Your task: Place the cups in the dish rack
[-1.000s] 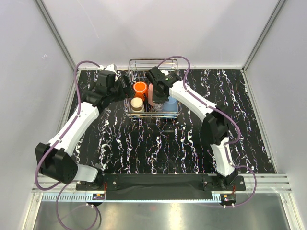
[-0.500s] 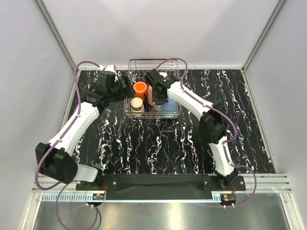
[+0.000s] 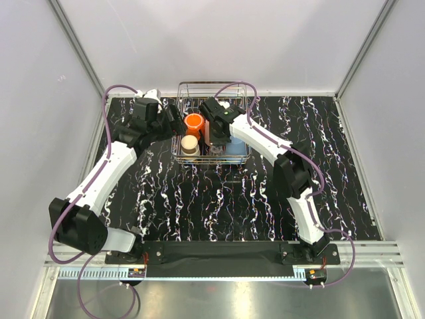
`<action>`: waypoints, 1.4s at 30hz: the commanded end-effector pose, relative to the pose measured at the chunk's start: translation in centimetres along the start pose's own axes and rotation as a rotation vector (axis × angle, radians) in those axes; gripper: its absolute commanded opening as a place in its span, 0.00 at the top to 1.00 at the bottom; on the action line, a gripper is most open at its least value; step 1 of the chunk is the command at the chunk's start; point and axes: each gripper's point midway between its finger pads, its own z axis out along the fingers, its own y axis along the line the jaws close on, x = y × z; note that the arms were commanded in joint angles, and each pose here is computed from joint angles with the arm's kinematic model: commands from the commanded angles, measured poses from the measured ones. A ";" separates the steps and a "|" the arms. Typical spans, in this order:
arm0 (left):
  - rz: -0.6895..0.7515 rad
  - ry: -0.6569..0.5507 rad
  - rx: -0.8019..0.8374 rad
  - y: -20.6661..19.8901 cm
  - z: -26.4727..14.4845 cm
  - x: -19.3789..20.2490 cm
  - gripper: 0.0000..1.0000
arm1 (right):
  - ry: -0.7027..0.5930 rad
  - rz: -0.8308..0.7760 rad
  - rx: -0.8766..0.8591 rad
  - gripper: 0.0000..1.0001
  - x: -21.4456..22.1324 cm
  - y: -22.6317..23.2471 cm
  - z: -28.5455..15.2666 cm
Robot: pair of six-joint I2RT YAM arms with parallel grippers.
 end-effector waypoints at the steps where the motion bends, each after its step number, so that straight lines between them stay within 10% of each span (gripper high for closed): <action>1: -0.014 -0.028 0.043 -0.8 0.1 -0.9 0.06 | -0.020 -0.011 -0.019 1.00 -0.4 0.6 0.2; 27: -0.014 -0.064 0.071 -1.1 -1.4 -1.8 0.01 | -0.106 0.010 -0.176 1.00 -2.9 2.4 -6.4; 31: 0.047 -0.128 0.123 -2.8 -3.3 -2.6 0.01 | -0.162 -0.003 -0.262 0.80 -2.8 2.7 -10.3; 39: 0.096 -0.120 0.351 -5.7 -8.5 0.2 0.01 | -0.286 0.017 -0.342 0.01 -2.1 -0.2 -17.8; 42: 0.048 -0.125 0.407 -5.7 -10.2 1.9 0.01 | -0.344 0.042 -0.359 0.00 -1.1 -2.0 -19.5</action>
